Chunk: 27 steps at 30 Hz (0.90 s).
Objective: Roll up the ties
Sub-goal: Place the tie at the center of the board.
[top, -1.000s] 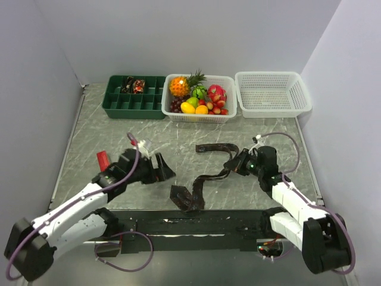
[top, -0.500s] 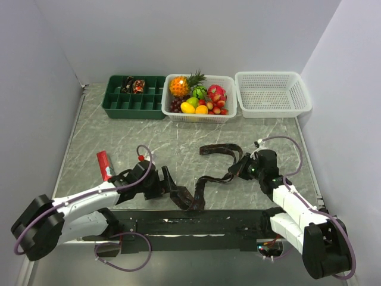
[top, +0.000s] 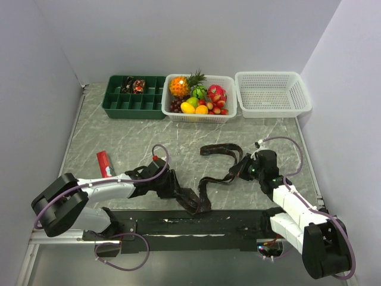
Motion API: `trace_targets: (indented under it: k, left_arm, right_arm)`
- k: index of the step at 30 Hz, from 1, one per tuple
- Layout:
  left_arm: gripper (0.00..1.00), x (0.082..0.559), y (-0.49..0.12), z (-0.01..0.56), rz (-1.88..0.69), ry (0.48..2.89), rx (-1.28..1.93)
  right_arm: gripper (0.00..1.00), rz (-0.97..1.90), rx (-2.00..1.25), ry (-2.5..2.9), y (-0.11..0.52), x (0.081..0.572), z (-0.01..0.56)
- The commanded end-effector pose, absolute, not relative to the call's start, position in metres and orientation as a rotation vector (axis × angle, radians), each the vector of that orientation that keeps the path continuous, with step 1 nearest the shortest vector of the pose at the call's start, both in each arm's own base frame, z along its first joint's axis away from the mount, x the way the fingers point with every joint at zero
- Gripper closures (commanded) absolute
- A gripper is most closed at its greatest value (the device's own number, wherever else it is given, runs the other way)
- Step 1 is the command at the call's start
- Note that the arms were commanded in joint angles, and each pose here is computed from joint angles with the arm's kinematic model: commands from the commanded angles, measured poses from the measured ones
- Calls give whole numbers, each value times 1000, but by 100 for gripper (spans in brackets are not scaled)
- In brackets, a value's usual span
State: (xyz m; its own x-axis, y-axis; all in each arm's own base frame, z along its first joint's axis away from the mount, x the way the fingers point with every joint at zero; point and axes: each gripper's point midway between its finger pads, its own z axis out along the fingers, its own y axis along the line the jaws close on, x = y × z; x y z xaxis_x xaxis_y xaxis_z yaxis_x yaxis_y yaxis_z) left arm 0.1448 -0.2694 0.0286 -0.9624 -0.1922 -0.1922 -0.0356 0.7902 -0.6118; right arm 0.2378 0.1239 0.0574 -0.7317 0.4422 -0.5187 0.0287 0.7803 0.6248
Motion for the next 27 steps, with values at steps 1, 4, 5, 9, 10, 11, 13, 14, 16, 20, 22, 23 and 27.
trace_targets:
  k: [1, 4, 5, 9, 10, 11, 13, 14, 16, 20, 22, 23, 27]
  left_arm:
    - [61, 129, -256, 10, -831, 2809, -178]
    - [78, 125, -262, 10, -897, 2798, -158]
    - [83, 125, -264, 12, -910, 2788, -158]
    - [99, 132, -264, 11, -892, 2763, -180]
    - [99, 132, -260, 8, -851, 2774, -194]
    - [99, 136, -257, 6, -811, 2765, -211]
    - [99, 141, -255, 7, -775, 2751, -223]
    - [99, 145, -253, 9, -760, 2737, -231]
    - [99, 149, -255, 14, -765, 2716, -234]
    - [99, 154, -252, 16, -724, 2702, -255]
    - [99, 155, -252, 14, -711, 2712, -252]
    - [99, 155, -253, 13, -709, 2715, -252]
    - [99, 155, -254, 6, -690, 2737, -256]
  right_arm:
    - [100, 776, 349, 2277, 121, 242, 59]
    - [100, 782, 347, 2286, 122, 241, 57]
    - [100, 781, 349, 2285, 122, 242, 58]
    - [100, 783, 340, 2276, 123, 244, 62]
    - [100, 777, 343, 2291, 122, 243, 62]
    - [99, 768, 341, 2290, 121, 243, 64]
    - [89, 720, 356, 2302, 115, 243, 70]
    - [80, 684, 370, 2309, 110, 242, 72]
    - [53, 573, 404, 2303, 93, 239, 83]
    - [25, 429, 379, 2152, 67, 234, 129]
    - [11, 402, 299, 2026, 61, 235, 165]
    - [8, 401, 263, 1989, 61, 238, 175]
    - [1, 437, 59, 2044, 82, 261, 173]
